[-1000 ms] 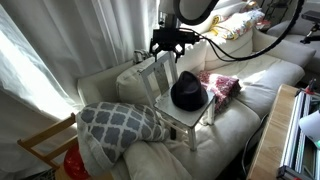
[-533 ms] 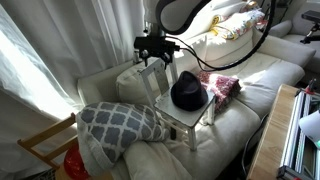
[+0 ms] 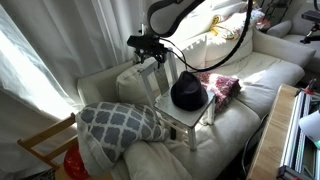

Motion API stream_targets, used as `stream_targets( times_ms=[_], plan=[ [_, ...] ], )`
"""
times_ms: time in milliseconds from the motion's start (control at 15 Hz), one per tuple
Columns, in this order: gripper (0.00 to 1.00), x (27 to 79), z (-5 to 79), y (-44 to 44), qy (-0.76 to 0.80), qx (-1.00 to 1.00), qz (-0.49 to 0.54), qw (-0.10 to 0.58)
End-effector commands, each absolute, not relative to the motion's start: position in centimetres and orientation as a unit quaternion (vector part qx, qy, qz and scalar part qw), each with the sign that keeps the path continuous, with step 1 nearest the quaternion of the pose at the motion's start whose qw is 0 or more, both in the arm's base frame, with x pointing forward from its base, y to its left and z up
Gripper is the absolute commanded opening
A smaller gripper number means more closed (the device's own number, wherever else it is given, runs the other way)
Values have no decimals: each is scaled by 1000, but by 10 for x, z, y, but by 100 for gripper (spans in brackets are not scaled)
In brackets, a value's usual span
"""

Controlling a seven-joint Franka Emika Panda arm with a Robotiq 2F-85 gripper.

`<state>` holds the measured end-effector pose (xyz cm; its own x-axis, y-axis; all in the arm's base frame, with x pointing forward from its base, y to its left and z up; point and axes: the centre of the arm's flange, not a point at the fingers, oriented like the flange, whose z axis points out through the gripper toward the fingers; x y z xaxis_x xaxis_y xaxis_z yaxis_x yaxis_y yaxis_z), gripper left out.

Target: Turn the wooden chair to face the right then hang the hat on its backrest

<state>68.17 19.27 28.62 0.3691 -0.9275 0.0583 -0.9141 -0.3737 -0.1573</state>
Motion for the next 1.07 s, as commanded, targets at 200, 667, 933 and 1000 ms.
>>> stream_targets(
  times_ms=[200, 667, 933, 1000],
  plan=[
    [94, 704, 246, 198, 599, -799, -38, 40],
    [31, 708, 242, 195, 607, -794, -26, 26],
    [2, 704, 258, 191, 588, -808, -22, 1],
    [6, 702, 259, 191, 582, -813, -14, -1]
  ],
)
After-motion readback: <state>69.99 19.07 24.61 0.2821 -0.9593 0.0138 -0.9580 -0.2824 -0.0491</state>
